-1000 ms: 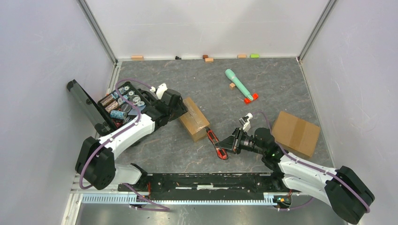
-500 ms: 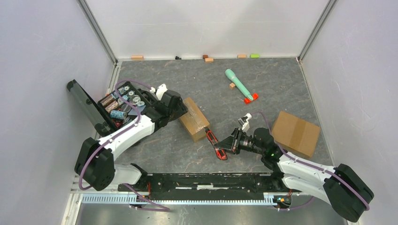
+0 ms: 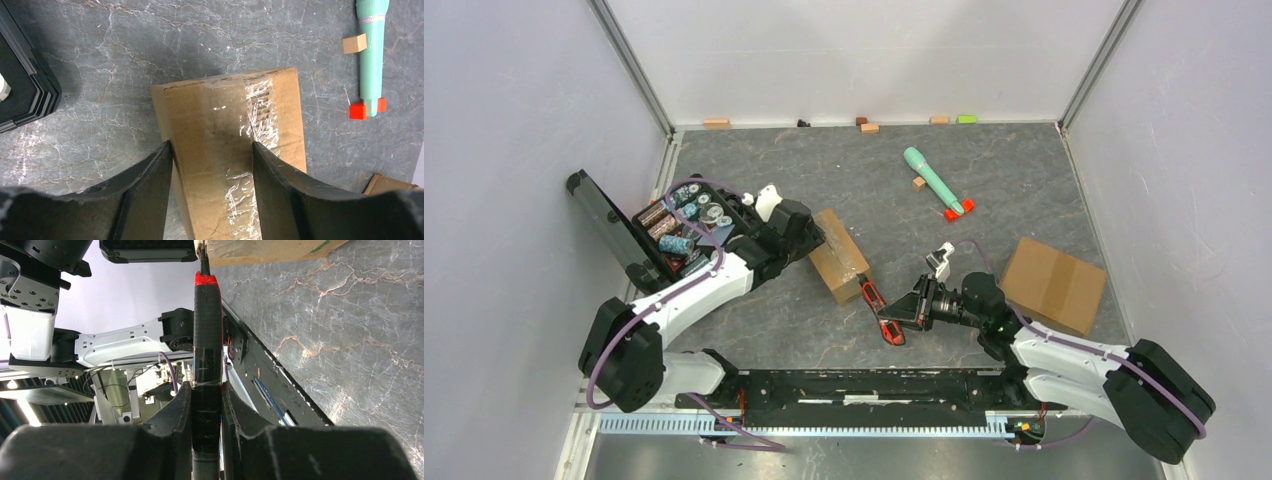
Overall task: Unpack the express box
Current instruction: Cut the express box at the center of the board.
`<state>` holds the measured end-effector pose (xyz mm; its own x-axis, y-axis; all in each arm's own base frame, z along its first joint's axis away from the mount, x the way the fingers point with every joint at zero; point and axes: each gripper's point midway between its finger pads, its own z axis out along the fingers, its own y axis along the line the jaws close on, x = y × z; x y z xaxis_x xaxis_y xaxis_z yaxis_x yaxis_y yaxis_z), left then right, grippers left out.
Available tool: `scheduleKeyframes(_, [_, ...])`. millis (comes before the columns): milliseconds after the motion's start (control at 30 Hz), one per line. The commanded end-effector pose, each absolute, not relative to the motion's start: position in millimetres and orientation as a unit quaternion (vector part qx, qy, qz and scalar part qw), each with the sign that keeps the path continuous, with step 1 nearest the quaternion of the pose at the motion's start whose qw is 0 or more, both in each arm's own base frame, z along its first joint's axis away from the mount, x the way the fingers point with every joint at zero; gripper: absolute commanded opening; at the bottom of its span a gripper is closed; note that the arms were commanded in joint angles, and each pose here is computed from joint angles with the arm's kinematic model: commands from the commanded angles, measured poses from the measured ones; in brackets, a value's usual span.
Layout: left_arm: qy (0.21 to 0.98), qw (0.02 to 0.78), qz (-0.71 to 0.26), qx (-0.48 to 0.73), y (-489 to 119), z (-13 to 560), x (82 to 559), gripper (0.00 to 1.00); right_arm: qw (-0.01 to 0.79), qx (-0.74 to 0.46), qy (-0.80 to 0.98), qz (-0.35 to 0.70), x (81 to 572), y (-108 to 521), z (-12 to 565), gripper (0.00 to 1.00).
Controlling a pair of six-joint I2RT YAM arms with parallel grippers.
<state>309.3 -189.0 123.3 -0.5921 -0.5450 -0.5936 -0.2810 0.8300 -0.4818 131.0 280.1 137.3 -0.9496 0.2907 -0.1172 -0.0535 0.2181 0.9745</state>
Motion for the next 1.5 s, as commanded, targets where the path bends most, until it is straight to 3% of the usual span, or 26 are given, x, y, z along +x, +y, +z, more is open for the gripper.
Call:
scheduleKeyframes(0, [0.909,0.285,-0.203,-0.225,-215,94,258,0.41,0.159,0.073,0.749,0.639,138,284,153,0.00])
scheduleKeyframes(467, [0.908,0.288,-0.210,-0.222,-223,101,241,0.37,0.158,0.072,0.753,0.635,143,289,150,0.00])
scheduleKeyframes(1467, [0.918,0.294,-0.162,-0.211,-194,94,255,0.37,0.137,0.045,0.766,0.627,117,278,155,0.00])
